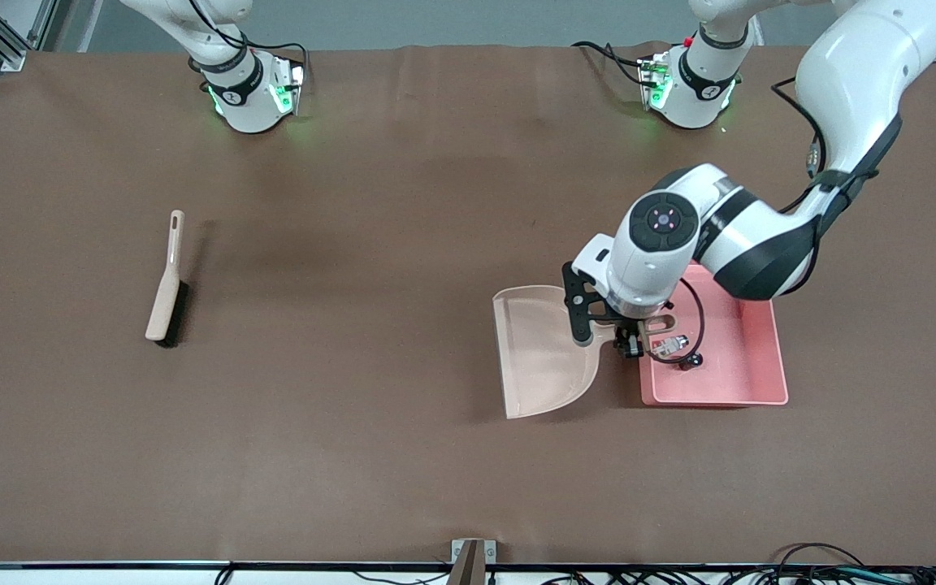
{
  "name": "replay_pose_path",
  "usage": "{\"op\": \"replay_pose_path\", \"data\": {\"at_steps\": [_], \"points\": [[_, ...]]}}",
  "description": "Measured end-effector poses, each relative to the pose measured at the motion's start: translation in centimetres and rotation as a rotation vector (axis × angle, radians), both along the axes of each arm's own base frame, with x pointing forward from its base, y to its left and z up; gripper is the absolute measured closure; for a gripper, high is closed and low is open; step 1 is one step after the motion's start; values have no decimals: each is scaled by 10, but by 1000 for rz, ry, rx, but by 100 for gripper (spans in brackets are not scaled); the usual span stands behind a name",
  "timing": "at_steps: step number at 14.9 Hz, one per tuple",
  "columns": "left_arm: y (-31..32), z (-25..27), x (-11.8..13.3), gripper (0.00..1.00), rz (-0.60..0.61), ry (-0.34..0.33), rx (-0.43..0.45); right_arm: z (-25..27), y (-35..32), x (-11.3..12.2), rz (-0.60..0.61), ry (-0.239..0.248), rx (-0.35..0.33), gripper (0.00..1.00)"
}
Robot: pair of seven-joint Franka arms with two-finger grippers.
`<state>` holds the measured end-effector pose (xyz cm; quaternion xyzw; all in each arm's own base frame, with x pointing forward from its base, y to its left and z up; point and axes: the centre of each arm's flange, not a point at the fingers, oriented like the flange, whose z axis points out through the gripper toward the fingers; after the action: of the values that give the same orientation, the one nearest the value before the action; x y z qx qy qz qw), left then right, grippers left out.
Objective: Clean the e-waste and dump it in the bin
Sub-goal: 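Tilt the dustpan with the left gripper to dump parts into the bin, then lower the dustpan beside the bin with the left gripper and release it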
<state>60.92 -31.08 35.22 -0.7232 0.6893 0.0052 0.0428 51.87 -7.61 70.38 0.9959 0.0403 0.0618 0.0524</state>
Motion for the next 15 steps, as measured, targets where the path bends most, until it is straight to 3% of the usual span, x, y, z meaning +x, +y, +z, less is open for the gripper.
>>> {"op": "replay_pose_path", "data": {"at_steps": [7,11,15], "points": [[-38,-56,-16,67,-207,49,32,6,-8,10,-18,15,14,0],[-39,-76,-24,67,-173,78,43,5,-15,17,-64,43,27,0],[-37,-92,-32,67,-107,98,57,5,-16,18,-88,42,35,0]]}}
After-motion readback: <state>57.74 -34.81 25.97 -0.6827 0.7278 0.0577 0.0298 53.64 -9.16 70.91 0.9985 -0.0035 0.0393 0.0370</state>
